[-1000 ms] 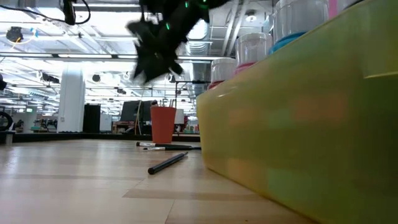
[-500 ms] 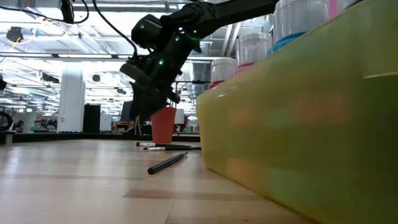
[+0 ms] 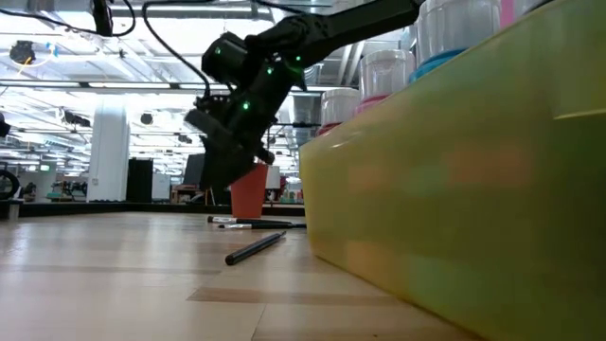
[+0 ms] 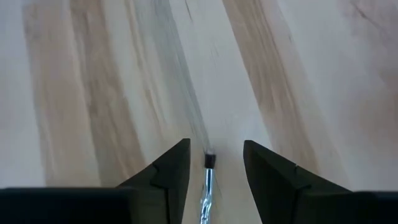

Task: Pick & Place Paint Supplies
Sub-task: Put the black paint brush into the orange cup

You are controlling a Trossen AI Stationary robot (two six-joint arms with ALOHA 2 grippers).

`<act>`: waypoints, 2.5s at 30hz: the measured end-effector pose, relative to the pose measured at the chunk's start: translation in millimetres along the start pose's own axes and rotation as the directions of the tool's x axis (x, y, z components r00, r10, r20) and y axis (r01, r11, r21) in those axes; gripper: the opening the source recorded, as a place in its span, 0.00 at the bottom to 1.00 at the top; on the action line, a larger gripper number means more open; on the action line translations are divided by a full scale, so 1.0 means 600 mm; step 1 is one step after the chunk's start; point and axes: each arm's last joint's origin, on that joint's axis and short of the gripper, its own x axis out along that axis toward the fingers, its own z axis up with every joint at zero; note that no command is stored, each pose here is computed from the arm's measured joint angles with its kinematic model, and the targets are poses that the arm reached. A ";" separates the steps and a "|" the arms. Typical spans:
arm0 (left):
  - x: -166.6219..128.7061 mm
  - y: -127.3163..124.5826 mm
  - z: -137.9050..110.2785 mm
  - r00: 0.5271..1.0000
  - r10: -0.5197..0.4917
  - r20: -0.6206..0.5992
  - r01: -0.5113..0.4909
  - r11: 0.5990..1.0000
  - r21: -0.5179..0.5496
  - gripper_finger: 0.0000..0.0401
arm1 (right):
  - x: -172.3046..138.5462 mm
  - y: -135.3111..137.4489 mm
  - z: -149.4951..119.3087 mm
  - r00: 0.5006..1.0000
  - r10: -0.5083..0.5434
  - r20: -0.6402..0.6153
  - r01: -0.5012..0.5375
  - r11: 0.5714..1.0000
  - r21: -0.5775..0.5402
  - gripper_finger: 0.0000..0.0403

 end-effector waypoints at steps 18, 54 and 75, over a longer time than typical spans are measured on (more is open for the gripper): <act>0.000 0.001 -0.001 1.000 0.004 -0.004 -0.004 1.000 0.000 0.01 | 0.073 -0.009 -0.040 1.000 -0.018 -0.006 0.019 1.000 0.022 0.36; 0.000 0.001 -0.001 1.000 0.005 -0.007 -0.005 0.999 0.045 0.01 | 0.049 -0.011 -0.035 0.991 -0.019 -0.131 0.022 0.999 0.023 0.02; 0.000 0.001 -0.001 1.000 0.005 -0.007 -0.005 0.999 0.045 0.01 | -0.261 -0.084 0.136 0.779 -0.065 0.624 0.051 0.998 0.040 0.00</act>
